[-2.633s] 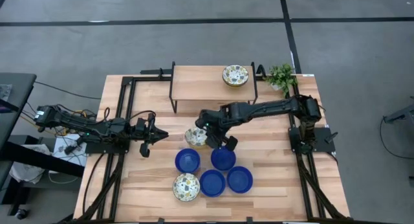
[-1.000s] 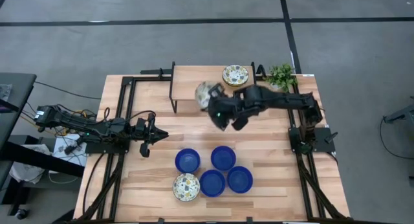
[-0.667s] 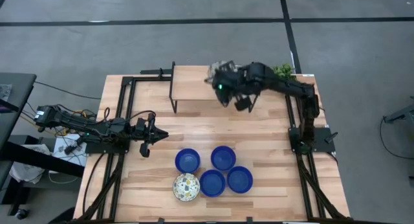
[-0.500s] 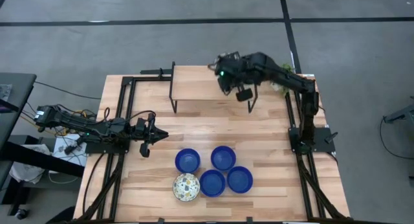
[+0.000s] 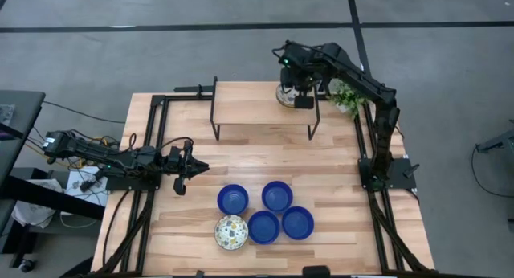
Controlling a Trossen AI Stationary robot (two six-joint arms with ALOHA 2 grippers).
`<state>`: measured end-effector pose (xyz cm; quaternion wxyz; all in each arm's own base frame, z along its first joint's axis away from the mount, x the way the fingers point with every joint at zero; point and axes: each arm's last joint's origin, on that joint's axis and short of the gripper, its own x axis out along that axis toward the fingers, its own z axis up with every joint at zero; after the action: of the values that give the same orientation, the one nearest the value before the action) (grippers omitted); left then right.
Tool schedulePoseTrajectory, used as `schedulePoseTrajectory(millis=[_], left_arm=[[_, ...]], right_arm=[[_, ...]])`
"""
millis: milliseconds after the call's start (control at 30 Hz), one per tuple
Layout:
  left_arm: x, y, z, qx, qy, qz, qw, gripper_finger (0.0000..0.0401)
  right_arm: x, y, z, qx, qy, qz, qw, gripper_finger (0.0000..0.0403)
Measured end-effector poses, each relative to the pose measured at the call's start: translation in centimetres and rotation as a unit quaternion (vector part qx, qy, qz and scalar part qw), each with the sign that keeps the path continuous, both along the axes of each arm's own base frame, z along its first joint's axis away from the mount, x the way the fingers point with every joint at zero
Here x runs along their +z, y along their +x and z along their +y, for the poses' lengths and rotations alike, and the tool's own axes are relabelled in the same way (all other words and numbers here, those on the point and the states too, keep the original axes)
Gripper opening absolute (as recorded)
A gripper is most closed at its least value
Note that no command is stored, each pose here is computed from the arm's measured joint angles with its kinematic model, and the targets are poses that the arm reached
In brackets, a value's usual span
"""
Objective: Pick & Place Mini bowls
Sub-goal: Stack the bowl on top of the yellow bowl on the shelf
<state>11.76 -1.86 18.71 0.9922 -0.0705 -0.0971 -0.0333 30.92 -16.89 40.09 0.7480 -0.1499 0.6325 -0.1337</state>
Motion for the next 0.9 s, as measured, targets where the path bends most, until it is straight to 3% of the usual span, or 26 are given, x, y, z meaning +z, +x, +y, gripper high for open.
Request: schedulePoseTrajectory(millis=[433,900], left_arm=[[0.0,0.0,0.0,0.0,0.0,0.0,1.0,0.0039],[0.0,0.0,0.0,0.0,0.0,0.0,1.0,0.0039]], right_arm=[[-3.9,0.7,0.2,0.008,0.041,0.067,0.997,0.0],[-3.9,1.9,2.4,0.042,0.035,0.068,0.996,0.0]])
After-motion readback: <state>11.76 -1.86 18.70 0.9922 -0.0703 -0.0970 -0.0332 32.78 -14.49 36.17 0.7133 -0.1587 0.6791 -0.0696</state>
